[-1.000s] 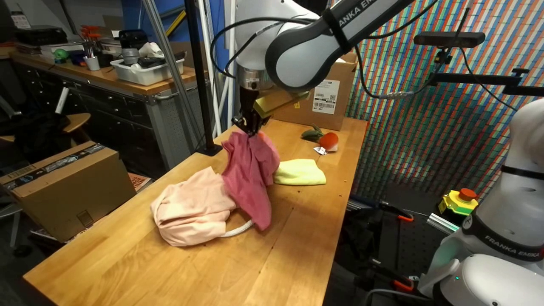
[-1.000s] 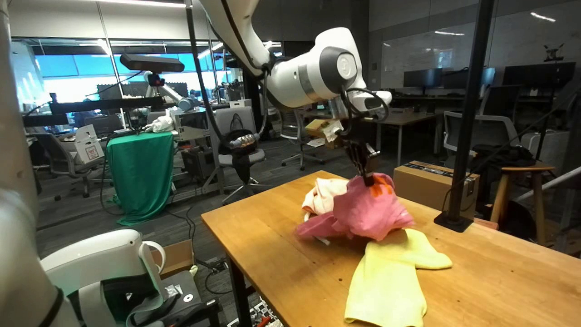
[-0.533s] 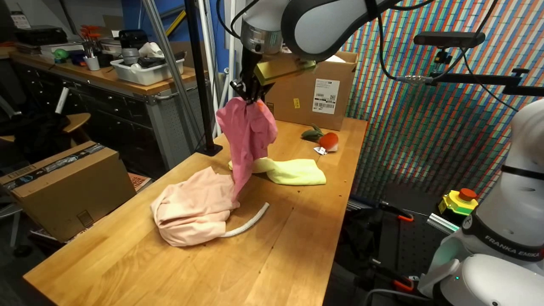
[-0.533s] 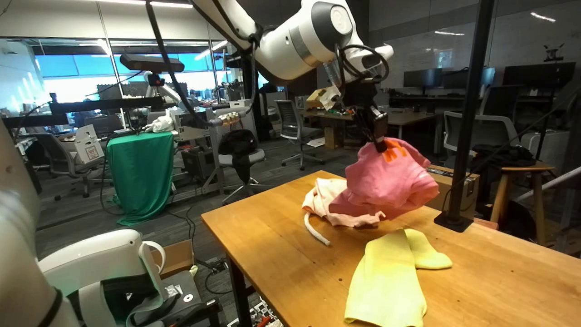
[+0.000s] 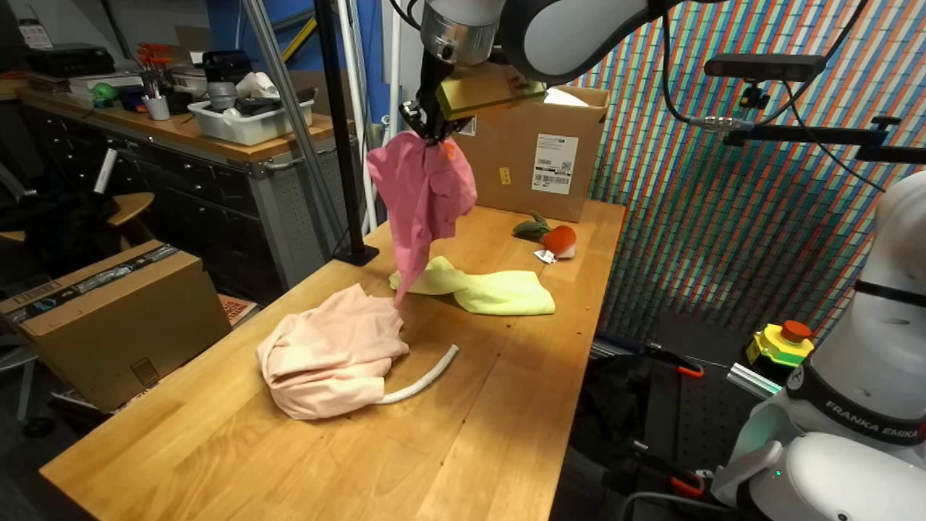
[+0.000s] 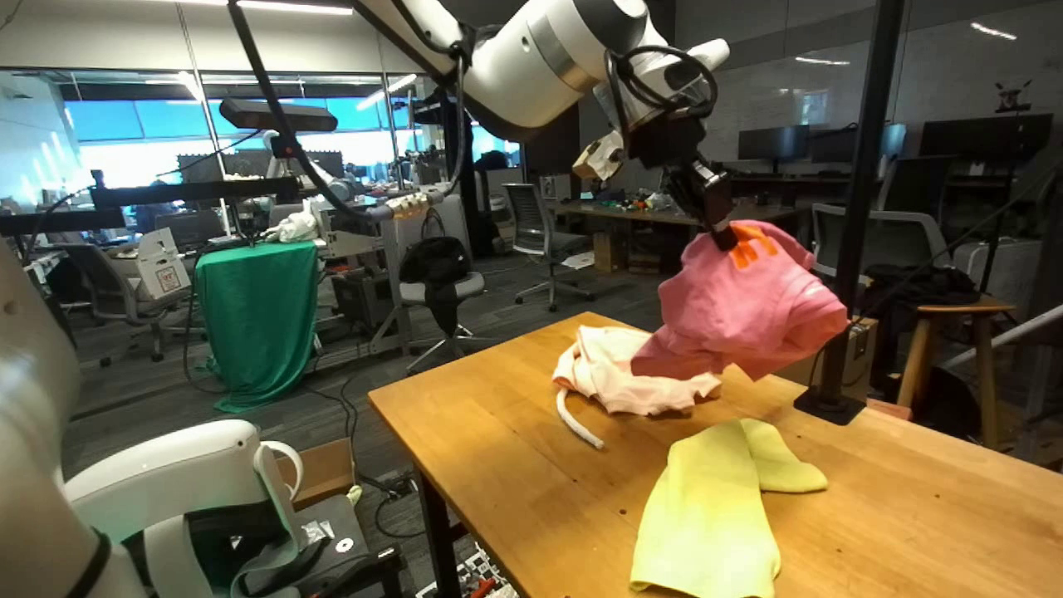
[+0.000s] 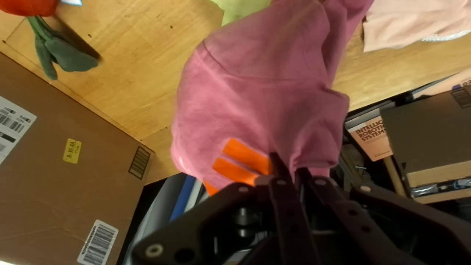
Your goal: Separate the objects on the table.
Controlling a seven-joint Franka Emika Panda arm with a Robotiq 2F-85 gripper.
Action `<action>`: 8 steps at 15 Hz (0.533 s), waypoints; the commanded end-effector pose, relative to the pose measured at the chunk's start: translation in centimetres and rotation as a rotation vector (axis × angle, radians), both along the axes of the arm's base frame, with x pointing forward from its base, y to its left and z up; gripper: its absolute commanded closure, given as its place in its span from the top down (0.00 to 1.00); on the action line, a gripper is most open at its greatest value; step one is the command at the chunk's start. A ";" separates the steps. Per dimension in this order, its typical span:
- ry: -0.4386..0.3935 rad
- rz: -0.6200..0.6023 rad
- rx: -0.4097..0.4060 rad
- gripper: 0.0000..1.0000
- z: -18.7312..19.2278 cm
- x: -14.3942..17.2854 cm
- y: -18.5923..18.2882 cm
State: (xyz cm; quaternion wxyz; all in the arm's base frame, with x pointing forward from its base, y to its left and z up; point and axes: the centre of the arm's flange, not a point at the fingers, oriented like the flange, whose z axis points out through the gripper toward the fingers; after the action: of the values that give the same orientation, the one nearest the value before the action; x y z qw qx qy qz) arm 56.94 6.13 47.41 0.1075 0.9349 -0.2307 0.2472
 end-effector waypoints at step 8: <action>-0.112 -0.232 -0.023 0.02 2.3 4.0 -10.4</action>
State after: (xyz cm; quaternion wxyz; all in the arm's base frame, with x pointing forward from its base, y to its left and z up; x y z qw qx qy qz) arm 58.38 -1.77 48.61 0.1345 0.8995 -0.3158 0.2703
